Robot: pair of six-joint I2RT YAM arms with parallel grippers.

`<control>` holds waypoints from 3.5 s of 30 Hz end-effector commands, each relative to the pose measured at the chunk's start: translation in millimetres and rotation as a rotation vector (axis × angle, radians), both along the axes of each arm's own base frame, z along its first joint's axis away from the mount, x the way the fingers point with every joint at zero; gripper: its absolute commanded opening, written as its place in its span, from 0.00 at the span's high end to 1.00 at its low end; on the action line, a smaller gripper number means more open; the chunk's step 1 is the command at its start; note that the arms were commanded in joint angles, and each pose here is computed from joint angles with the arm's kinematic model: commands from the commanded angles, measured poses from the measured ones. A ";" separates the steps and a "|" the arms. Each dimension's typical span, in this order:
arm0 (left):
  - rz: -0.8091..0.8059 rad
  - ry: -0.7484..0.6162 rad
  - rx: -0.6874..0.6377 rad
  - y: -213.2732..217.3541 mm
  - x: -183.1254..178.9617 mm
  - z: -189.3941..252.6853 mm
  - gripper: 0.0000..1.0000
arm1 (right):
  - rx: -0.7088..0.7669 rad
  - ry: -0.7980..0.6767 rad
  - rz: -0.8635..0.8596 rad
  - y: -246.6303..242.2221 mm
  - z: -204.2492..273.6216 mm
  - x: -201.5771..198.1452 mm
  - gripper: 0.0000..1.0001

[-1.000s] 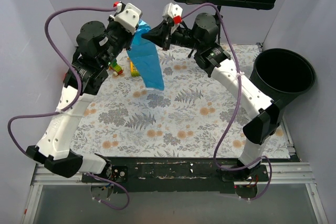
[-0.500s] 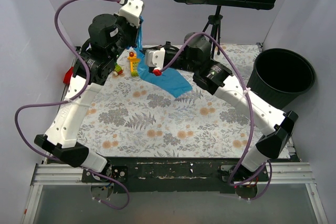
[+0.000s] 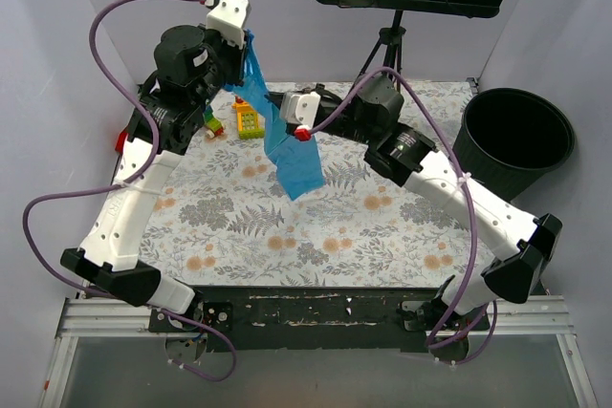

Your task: Put the trash bags into the trash bin

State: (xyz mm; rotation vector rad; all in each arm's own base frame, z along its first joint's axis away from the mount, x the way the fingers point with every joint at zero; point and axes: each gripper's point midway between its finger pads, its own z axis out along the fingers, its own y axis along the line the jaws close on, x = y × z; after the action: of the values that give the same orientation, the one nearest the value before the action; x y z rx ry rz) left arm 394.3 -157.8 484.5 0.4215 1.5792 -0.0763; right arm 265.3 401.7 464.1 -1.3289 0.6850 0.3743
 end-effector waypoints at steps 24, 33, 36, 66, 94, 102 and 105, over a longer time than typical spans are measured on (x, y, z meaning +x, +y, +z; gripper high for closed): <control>-0.171 -0.144 -0.071 8.9 -52.7 43.9 1.00 | 0.342 0.648 0.052 39.3 12.6 80.1 0.36; -0.176 -0.132 -0.075 5.8 -47.8 41.2 1.00 | 0.379 0.636 0.143 46.1 31.9 72.6 0.50; -0.176 -0.129 -0.078 5.0 -46.2 40.9 1.00 | 0.367 0.636 0.164 46.2 31.6 67.6 0.63; 0.213 -0.105 -0.053 51.5 23.0 32.2 1.00 | -0.073 -0.170 0.282 47.4 -1.2 -61.3 0.99; 0.110 0.007 -0.099 42.1 -6.4 5.4 1.00 | 0.103 0.403 -0.142 10.8 -15.0 60.2 0.99; -0.075 0.231 -0.271 10.9 -58.4 -60.7 1.00 | -0.053 0.685 -0.020 -58.2 -42.7 56.9 0.99; -0.152 0.347 -0.369 -11.4 -64.9 -87.2 1.00 | -0.163 0.736 0.037 -65.7 -61.6 31.6 0.99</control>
State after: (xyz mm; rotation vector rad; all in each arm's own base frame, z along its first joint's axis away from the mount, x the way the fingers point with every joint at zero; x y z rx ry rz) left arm 347.9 -160.0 410.5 0.3280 1.7694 -0.3905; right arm 350.2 360.5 387.4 -1.2380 1.3138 0.7598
